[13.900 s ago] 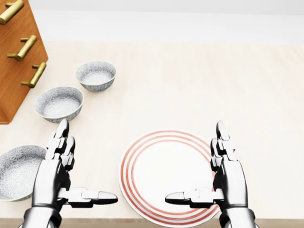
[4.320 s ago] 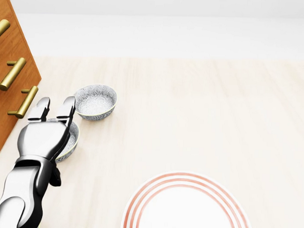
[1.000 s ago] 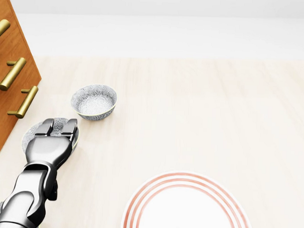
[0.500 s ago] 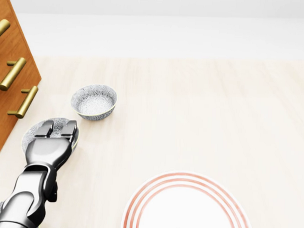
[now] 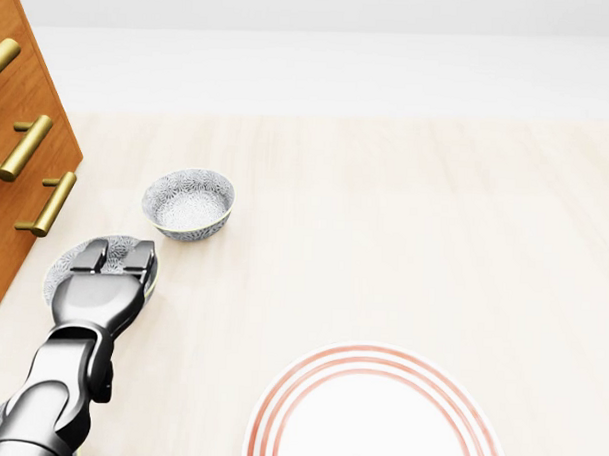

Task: Put the bowl in the middle on the plate.

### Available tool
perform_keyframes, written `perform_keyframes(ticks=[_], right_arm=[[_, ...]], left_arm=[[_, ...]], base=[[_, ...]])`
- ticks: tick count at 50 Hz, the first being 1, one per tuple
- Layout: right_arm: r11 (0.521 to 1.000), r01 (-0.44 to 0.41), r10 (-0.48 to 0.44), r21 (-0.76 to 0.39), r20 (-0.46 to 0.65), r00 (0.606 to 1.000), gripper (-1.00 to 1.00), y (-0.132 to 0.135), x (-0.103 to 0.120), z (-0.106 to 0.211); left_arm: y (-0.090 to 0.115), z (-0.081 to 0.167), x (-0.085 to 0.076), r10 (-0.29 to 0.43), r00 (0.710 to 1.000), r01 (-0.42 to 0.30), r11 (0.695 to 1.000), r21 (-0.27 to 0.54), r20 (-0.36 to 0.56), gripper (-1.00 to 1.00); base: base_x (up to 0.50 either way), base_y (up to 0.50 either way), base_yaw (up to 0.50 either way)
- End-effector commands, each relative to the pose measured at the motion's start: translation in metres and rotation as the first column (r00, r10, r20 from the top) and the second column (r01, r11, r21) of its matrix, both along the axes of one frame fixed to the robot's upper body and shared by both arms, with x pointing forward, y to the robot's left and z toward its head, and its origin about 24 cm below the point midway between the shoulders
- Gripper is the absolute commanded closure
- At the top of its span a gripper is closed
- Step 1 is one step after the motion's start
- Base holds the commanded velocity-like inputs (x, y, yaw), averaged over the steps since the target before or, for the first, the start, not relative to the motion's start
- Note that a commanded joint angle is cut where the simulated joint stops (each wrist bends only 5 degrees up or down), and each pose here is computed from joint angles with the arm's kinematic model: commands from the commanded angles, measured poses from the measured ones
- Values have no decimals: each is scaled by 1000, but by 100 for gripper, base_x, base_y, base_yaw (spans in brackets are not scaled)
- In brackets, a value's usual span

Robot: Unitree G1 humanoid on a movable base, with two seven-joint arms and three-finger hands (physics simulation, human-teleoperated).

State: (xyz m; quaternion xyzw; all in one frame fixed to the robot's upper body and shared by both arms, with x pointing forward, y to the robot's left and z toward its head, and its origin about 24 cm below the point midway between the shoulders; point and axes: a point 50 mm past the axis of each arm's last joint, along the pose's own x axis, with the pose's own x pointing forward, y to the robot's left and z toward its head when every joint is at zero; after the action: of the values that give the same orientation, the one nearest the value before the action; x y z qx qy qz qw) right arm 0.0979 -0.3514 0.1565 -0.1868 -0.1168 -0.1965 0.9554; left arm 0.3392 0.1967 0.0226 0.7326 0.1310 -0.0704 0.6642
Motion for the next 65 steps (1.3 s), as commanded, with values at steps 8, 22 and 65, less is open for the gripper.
perform_keyframes(ticks=[8,22,65], right_arm=[[1000,5,-5,21,-12,1000,-100,-2,1,-5],[1000,4,-3,18,-25,1000,-100,-2,1,-6],[1000,-2,3,26,-28,1000,-100,-3,2,-8]], left_arm=[[2,0,0,2,1000,-2,1000,13,-12,-100],[2,-4,-1,10,1000,-10,1000,-2,-15,-100],[-9,-8,-8,-3,999,0,997,-74,-42,100]], base=[[0,0,0],[0,0,0],[0,0,0]])
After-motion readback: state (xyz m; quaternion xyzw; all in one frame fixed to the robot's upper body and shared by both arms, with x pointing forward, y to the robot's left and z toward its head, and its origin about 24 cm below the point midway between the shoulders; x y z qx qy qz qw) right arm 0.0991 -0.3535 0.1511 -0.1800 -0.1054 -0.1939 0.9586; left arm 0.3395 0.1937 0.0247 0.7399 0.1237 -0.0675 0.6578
